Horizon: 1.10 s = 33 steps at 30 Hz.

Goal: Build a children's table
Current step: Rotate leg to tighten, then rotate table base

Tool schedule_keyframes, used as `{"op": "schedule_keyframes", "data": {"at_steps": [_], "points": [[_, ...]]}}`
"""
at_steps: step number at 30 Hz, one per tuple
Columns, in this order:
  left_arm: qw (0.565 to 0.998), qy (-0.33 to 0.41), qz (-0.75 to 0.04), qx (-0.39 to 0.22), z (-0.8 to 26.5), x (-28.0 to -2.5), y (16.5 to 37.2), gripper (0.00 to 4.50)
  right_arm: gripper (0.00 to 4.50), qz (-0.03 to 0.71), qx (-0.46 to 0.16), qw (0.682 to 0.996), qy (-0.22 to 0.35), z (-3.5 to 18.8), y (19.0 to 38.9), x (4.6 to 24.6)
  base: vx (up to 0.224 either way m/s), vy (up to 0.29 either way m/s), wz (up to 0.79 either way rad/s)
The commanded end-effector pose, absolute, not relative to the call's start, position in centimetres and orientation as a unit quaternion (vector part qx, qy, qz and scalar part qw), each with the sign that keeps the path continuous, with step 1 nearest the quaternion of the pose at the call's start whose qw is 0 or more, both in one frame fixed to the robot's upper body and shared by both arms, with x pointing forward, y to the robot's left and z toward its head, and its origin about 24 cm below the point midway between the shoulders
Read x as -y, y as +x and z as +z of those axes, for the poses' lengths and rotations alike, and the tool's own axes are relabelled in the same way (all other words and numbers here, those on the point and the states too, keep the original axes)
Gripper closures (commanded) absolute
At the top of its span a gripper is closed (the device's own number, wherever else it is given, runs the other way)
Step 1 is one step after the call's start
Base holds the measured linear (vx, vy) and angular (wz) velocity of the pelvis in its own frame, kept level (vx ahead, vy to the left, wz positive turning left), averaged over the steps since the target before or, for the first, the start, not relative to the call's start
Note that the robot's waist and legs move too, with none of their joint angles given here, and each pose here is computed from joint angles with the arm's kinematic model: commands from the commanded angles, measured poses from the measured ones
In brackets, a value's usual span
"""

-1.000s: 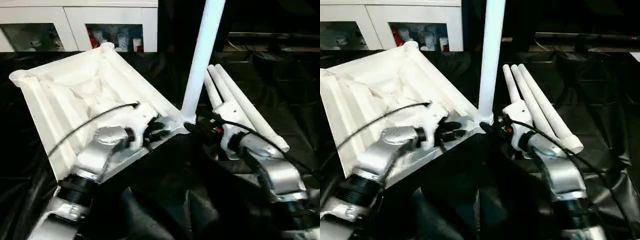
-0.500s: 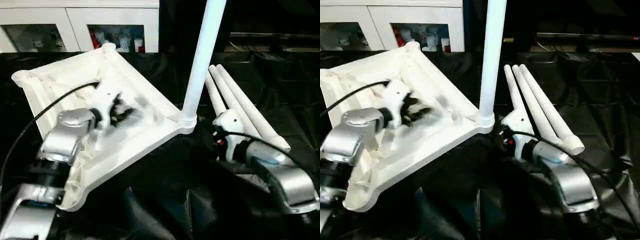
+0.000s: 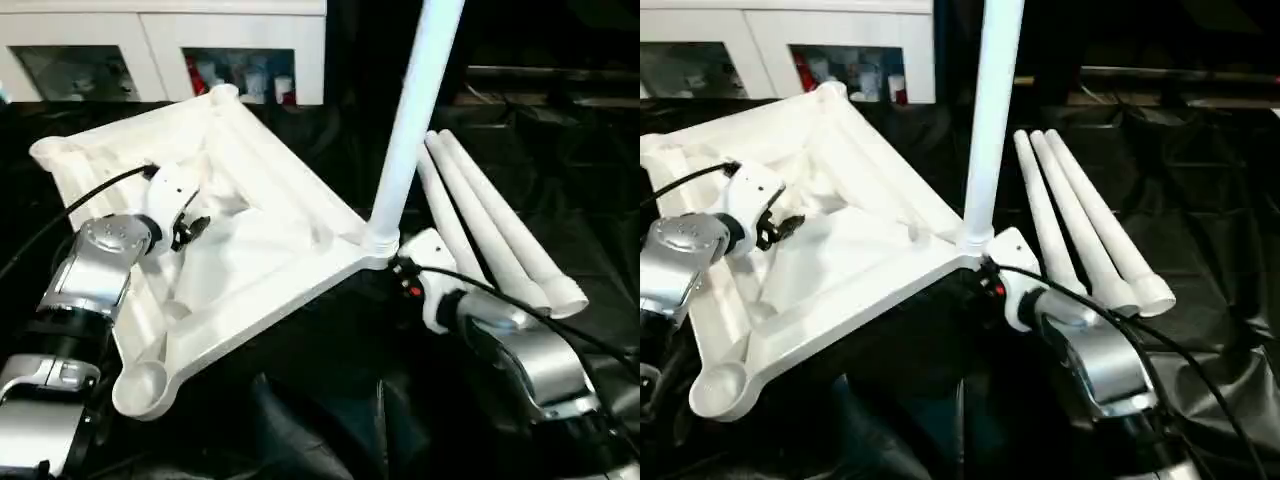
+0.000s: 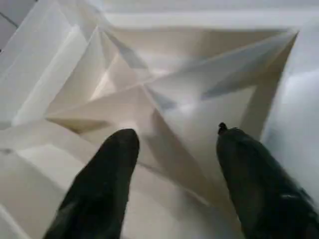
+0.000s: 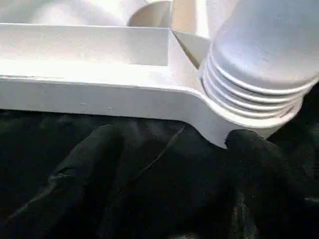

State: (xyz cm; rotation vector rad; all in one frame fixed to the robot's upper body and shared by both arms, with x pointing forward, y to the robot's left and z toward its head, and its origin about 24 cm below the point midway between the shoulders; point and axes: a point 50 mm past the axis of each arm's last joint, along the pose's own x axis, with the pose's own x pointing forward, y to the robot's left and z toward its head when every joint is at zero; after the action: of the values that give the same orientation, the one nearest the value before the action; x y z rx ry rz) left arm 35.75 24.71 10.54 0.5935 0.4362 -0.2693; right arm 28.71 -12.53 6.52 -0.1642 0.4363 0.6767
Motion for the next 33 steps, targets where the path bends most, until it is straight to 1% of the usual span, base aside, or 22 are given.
{"op": "schedule_keyframes", "data": {"at_steps": [1, 3, 5, 7, 9, 10, 11, 12, 15, 16, 18, 20, 22, 23, 24, 27, 30, 32, 33], "points": [[0.919, 0.304, -0.127, -0.218, 10.9, -25.2, 35.9, 2.06, 1.12, 0.321, -0.226, 0.916, -0.079, 6.3, 28.8, 12.6, 0.0, 0.0, 0.0], [0.917, 0.305, -0.133, -0.222, 10.8, -25.3, 36.0, 2.3, 1.3, 0.327, -0.228, 0.914, -0.079, 6.3, 28.9, 12.5, 0.0, 0.0, 0.0], [0.915, 0.309, -0.133, -0.223, 10.7, -25.4, 36.1, 2.37, 1.43, 0.329, -0.231, 0.912, -0.081, 6.2, 29.0, 12.4, 0.0, 0.0, 0.0], [0.919, 0.312, -0.113, -0.213, 11.0, -25.8, 36.3, 2.63, 1.68, 0.329, -0.232, 0.912, -0.083, 6.3, 29.1, 12.4, 0.0, 0.0, 0.0], [0.923, 0.308, -0.097, -0.207, 11.4, -26.1, 36.5, 2.78, 1.82, 0.328, -0.232, 0.912, -0.083, 6.4, 29.2, 12.4, 0.0, 0.0, 0.0], [0.926, 0.306, -0.086, -0.202, 11.6, -26.3, 36.5, 2.78, 1.82, 0.328, -0.231, 0.912, -0.084, 6.4, 29.3, 12.5, 0.0, 0.0, 0.0], [0.929, 0.31, -0.069, -0.192, 12.2, -26.7, 36.6, 2.92, 1.95, 0.328, -0.231, 0.912, -0.084, 6.5, 29.3, 12.6, 0.0, 0.0, 0.0], [0.931, 0.307, -0.059, -0.189, 12.4, -26.9, 36.6, 3.16, 2.18, 0.327, -0.231, 0.912, -0.085, 6.5, 29.3, 12.7, 0.0, 0.0, 0.0], [0.93, 0.309, -0.048, -0.192, 12.7, -27.4, 36.5, 3.18, 2.26, 0.324, -0.233, 0.913, -0.087, 6.4, 29.3, 12.9, 0.0, 0.0, 0.0], [0.926, 0.317, -0.046, -0.199, 12.6, -27.8, 36.4, 3.26, 2.33, 0.322, -0.234, 0.913, -0.088, 6.4, 29.3, 13.0, 0.0, 0.0, 0.0], [0.915, 0.331, -0.06, -0.221, 12.1, -28.0, 36.1, 3.58, 2.59, 0.319, -0.234, 0.914, -0.088, 6.2, 29.3, 13.0, 0.0, 0.0, 0.0], [0.901, 0.344, -0.098, -0.247, 11.0, -27.8, 35.7, 3.64, 2.71, 0.316, -0.231, 0.916, -0.086, 6.2, 29.5, 12.8, 0.0, 0.0, 0.0], [0.885, 0.356, -0.133, -0.27, 10.1, -27.5, 35.2, 3.91, 2.93, 0.31, -0.223, 0.92, -0.086, 6.2, 29.9, 12.5, 0.0, 0.0, 0.0], [0.882, 0.359, -0.138, -0.274, 9.9, -27.4, 35.1, 3.91, 2.93, 0.308, -0.222, 0.921, -0.085, 6.2, 29.9, 12.4, 0.0, 0.0, 0.0], [0.875, 0.362, -0.151, -0.285, 9.5, -27.3, 34.9, 4.1, 3.14, 0.307, -0.22, 0.922, -0.083, 6.1, 30.2, 12.2, 0.0, 0.0, 0.0], [0.865, 0.366, -0.167, -0.3, 9.2, -27.3, 34.6, 4.21, 3.25, 0.304, -0.216, 0.924, -0.078, 6.1, 30.6, 11.8, 0.0, 0.0, 0.0], [0.854, 0.373, -0.183, -0.312, 9.1, -27.4, 34.3, 4.47, 3.63, 0.297, -0.207, 0.93, -0.069, 6.1, 31.3, 11.4, 0.0, 0.0, 0.0], [0.848, 0.374, -0.198, -0.319, 9.1, -27.4, 34.0, 4.5, 3.73, 0.296, -0.207, 0.93, -0.066, 6.1, 31.6, 11.2, 0.0, 0.0, 0.0], [0.846, 0.373, -0.206, -0.321, 9.2, -27.4, 33.9, 4.5, 3.85, 0.298, -0.207, 0.929, -0.068, 6.0, 31.7, 11.0, 0.0, 0.0, 0.0]]}}
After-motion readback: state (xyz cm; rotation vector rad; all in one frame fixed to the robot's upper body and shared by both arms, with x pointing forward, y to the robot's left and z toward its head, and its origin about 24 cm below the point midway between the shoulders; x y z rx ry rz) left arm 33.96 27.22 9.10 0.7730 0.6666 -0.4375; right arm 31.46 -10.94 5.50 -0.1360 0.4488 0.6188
